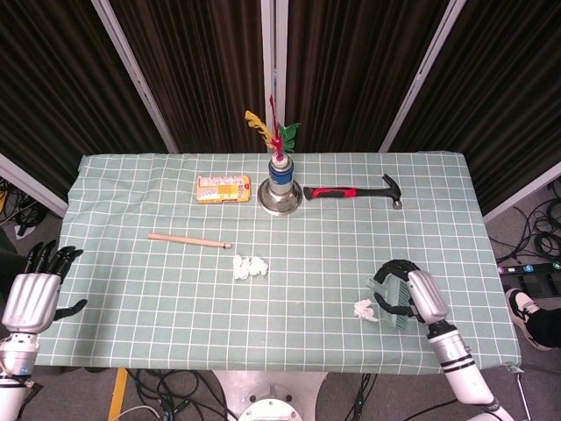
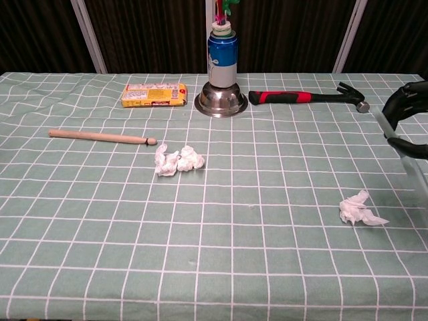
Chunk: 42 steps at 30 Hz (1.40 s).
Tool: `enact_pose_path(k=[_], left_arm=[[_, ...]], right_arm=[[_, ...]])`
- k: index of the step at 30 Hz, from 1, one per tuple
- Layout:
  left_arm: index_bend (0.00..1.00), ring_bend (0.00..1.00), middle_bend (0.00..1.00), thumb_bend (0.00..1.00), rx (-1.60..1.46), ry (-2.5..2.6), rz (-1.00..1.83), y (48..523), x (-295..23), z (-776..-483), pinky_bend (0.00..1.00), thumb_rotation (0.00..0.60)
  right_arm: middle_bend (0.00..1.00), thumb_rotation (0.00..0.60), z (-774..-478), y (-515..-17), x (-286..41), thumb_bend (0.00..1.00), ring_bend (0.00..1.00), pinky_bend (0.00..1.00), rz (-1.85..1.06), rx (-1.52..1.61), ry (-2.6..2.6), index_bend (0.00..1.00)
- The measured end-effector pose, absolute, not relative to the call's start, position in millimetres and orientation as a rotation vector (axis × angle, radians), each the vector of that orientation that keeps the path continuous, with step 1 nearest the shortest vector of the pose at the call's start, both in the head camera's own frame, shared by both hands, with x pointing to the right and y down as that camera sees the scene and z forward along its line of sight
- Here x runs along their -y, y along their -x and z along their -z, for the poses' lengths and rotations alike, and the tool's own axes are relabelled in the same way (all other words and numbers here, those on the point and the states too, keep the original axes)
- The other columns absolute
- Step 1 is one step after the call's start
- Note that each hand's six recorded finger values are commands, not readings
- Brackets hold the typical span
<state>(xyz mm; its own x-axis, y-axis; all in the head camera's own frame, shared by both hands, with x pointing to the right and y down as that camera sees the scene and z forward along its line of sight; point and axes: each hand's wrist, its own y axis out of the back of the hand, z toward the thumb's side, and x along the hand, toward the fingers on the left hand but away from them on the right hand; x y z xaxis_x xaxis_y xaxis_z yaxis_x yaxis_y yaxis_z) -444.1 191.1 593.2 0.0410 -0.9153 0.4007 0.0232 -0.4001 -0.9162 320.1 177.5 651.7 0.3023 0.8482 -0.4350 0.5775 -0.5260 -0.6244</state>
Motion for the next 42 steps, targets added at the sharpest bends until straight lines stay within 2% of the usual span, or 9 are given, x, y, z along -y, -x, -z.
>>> enact_pose_path(k=[8, 14, 26, 42], left_arm=[[0.18, 0.04, 0.16, 0.0, -0.948, 1.511, 1.484, 447.2, -196.5, -590.7, 0.05, 0.6], [0.18, 0.04, 0.16, 0.0, -0.96, 1.517, 1.485, 448.9, -198.3, -591.2, 0.05, 0.6], [0.19, 0.04, 0.16, 0.0, -0.981, 1.526, 1.491, 454.9, -204.8, -590.9, 0.05, 0.6], [0.18, 0.04, 0.16, 0.0, -0.973, 1.533, 1.486, 453.5, -204.6, -590.0, 0.05, 0.6]], right_arm=[[0.63, 0.6, -683.7, -287.6, -181.9, 0.6, 0.28, 0.25, -1.071, 1.216, 2.243, 0.66], [0.63, 0.6, -698.9, -255.5, -173.6, 0.61, 0.28, 0.25, -1.023, 1.183, 2.257, 0.66], [0.63, 0.6, -720.9, -167.2, -140.4, 0.61, 0.29, 0.25, -0.925, 1.09, 2.321, 0.66], [0.63, 0.6, -731.7, -79.3, -122.3, 0.61, 0.3, 0.24, -0.79, 1.041, 2.394, 0.66]])
